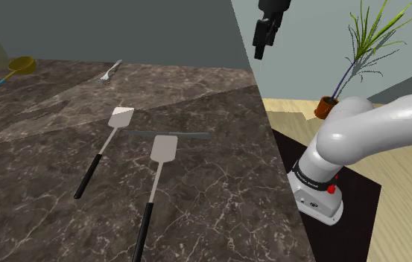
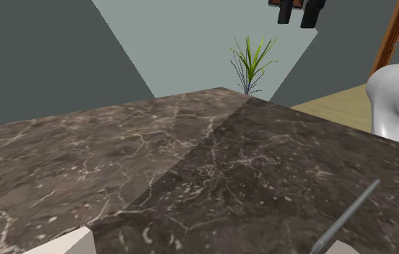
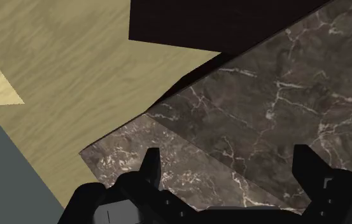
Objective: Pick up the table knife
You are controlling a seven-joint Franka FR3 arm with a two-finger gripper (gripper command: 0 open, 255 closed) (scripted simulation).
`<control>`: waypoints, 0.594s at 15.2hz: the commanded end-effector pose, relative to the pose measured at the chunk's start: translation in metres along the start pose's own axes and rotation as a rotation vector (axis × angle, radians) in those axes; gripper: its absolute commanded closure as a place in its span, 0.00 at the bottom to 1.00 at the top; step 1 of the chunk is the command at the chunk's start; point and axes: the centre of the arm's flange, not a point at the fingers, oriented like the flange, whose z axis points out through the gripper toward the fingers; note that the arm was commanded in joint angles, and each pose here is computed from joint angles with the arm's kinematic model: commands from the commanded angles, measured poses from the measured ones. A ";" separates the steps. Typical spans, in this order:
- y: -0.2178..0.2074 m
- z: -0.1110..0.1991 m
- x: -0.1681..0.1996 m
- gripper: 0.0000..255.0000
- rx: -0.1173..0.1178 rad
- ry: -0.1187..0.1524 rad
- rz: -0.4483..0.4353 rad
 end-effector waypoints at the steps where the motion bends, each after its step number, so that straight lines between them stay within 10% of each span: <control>1: 0.000 0.000 0.000 0.00 0.000 0.000 0.000; 9: -0.091 0.019 0.046 0.00 -0.002 0.027 -0.155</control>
